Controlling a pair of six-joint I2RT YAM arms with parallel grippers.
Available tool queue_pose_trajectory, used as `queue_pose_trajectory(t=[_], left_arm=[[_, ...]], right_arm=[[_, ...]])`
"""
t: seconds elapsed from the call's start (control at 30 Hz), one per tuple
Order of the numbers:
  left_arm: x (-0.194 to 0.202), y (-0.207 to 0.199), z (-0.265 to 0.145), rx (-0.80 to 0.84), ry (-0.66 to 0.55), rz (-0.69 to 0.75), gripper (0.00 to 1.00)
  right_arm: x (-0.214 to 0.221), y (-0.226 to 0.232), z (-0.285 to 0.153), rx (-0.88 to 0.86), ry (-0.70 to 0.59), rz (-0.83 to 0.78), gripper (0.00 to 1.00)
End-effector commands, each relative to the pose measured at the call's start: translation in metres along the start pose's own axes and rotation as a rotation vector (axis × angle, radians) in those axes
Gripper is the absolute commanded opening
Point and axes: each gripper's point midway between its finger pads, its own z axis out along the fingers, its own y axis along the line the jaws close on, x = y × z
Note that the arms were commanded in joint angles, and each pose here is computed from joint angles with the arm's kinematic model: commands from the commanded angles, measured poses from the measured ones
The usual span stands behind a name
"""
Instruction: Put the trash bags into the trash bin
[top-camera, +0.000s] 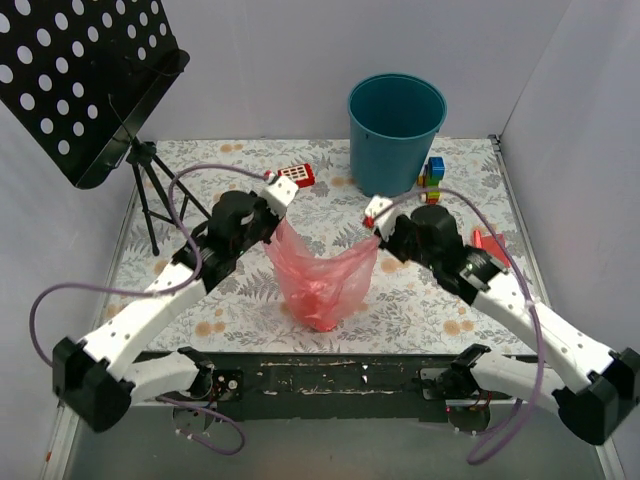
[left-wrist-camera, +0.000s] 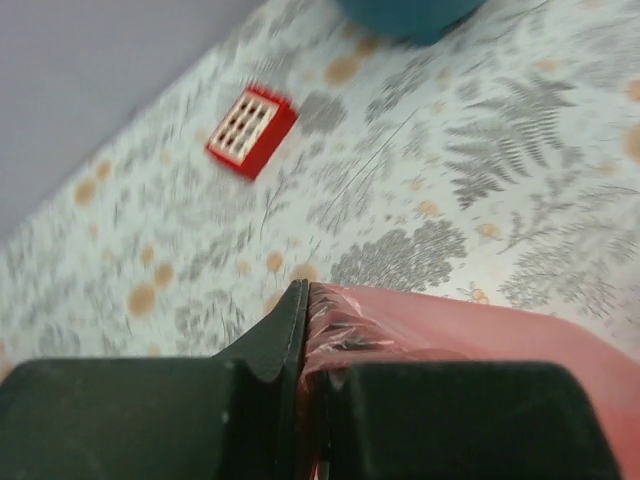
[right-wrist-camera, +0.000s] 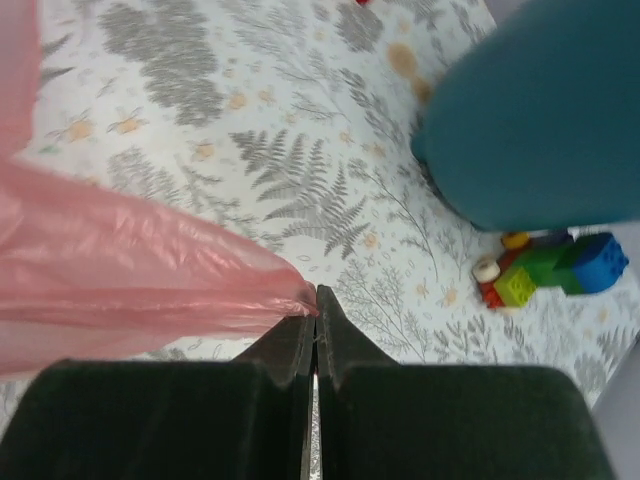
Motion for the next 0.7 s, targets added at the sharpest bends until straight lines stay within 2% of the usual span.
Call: queue_pose_trajectory(t=[0.0,0.07,0.17,0.23,0.3,0.33,0.37,0.4,0.47,0.5,0.57,0.6,0.67], left_arm=[[0.086,0.039,-0.005,-0.374,0.493,-0.322,0.00],[0.073,0.053,0.007,-0.406,0.462,-0.327,0.00],[0.023,0.088,0.032,-0.473,0.339,-0.276,0.00],[-0.025,0.127,0.046,-0.561,0.235,-0.258,0.00],[-0.092,0.173,0.051,-0.675,0.073,-0.264,0.00],[-0.127,0.193,0.046,-0.726,-0.019,-0.277,0.00],[-0.169,0.213,0.038,-0.770,-0.133,-0.281,0.00],[-0.263,0.247,0.007,-0.833,-0.413,-0.314,0.00],[-0.344,0.270,-0.044,-0.917,-0.742,-0.312,0.00],[-0.366,0.273,-0.068,-0.954,-0.867,-0.296,0.00],[-0.404,0.261,-0.111,-0.957,-1.113,-0.182,0.00],[-0.415,0.253,-0.125,-0.948,-1.186,-0.114,0.00],[-0.425,0.232,-0.142,-0.945,-1.294,-0.012,0.00]], right_arm=[[-0.011,-0.085,0.008,0.236,0.088,0.345,0.01],[-0.023,-0.112,0.027,0.251,0.102,0.433,0.01],[-0.072,-0.156,0.057,0.220,0.020,0.473,0.01],[-0.112,-0.191,0.069,0.245,-0.061,0.478,0.01],[-0.161,-0.225,0.077,0.258,-0.176,0.471,0.01],[-0.197,-0.248,0.066,0.295,-0.271,0.457,0.01],[-0.248,-0.278,0.037,0.360,-0.424,0.422,0.01],[-0.317,-0.318,-0.014,0.503,-0.718,0.310,0.01],[-0.366,-0.347,-0.117,0.794,-1.077,0.203,0.01],[-0.371,-0.350,-0.147,0.915,-1.186,0.141,0.01],[-0.393,-0.353,-0.190,1.052,-1.269,-0.005,0.01],[-0.402,-0.352,-0.215,1.112,-1.315,-0.059,0.01],[-0.402,-0.346,-0.239,1.185,-1.315,-0.118,0.01]])
